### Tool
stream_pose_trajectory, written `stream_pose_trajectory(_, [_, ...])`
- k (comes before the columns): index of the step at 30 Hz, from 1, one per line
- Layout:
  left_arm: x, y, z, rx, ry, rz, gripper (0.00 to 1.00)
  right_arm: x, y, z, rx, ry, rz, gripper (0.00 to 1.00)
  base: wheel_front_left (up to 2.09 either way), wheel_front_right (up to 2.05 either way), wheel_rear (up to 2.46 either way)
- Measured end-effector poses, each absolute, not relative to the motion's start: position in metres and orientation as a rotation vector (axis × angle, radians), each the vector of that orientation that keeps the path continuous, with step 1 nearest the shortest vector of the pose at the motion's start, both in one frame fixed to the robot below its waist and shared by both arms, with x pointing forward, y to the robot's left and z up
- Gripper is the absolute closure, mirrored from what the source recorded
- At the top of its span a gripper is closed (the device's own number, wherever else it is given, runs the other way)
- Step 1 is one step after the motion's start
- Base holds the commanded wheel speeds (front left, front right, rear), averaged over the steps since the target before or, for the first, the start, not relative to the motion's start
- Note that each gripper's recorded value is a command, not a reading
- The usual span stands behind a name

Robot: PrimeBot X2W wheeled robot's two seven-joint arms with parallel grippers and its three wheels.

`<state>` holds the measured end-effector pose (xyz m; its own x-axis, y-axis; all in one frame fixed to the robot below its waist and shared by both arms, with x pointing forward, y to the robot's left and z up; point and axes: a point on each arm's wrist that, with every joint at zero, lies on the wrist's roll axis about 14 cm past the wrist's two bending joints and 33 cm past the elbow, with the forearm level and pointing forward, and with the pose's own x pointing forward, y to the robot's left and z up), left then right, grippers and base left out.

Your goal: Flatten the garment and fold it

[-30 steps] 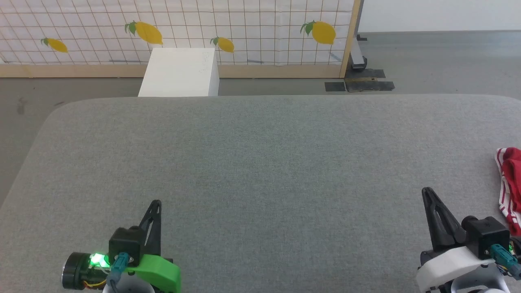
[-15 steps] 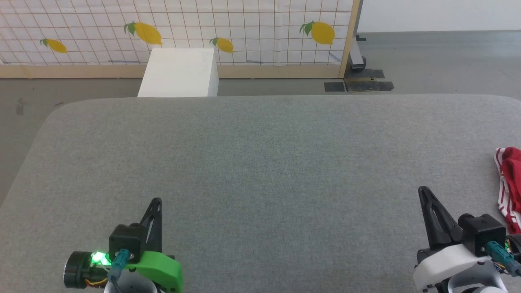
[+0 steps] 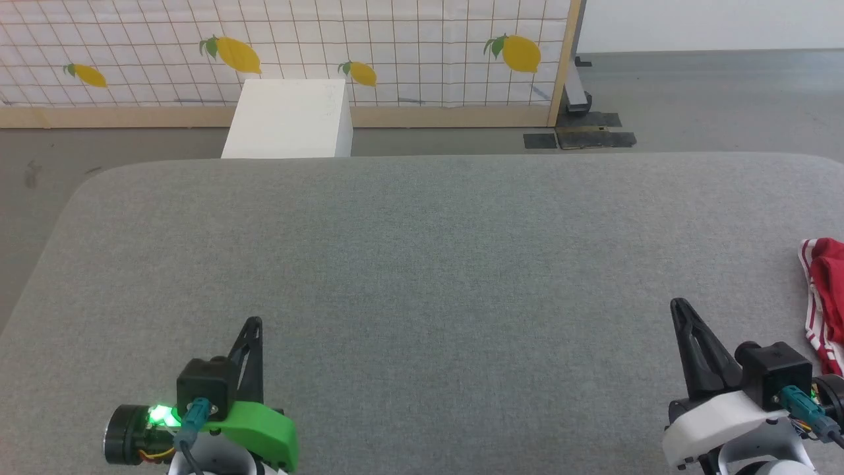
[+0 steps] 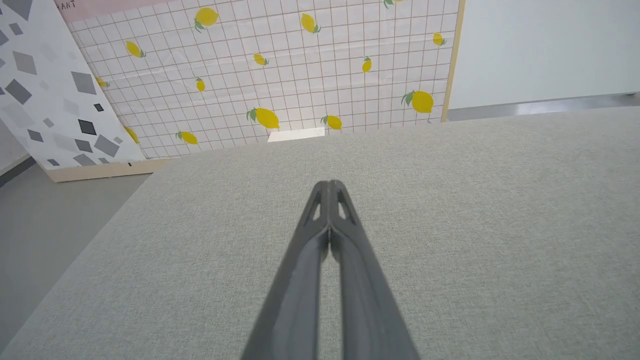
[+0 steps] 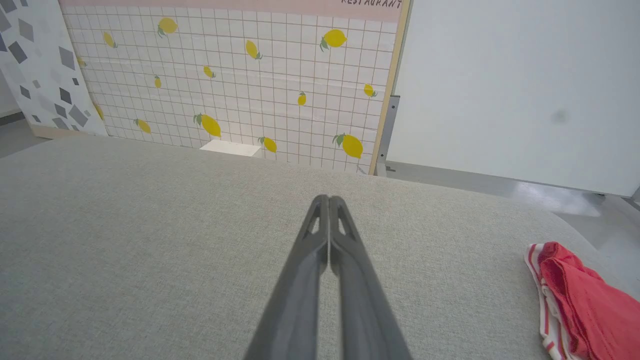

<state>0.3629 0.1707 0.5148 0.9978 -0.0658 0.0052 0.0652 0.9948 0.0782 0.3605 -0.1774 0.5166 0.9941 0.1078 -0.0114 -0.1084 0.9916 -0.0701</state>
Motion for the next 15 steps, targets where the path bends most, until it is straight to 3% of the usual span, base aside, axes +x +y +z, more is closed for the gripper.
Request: stream_pose_trajectory(15, [0.3653,0.1744,0.5183,0.069,-0.005,-0.043,1.00,0.3622,-0.1737,0.5175,-0.066,0.013,0.113,1.00,0.00,0.00,0.00])
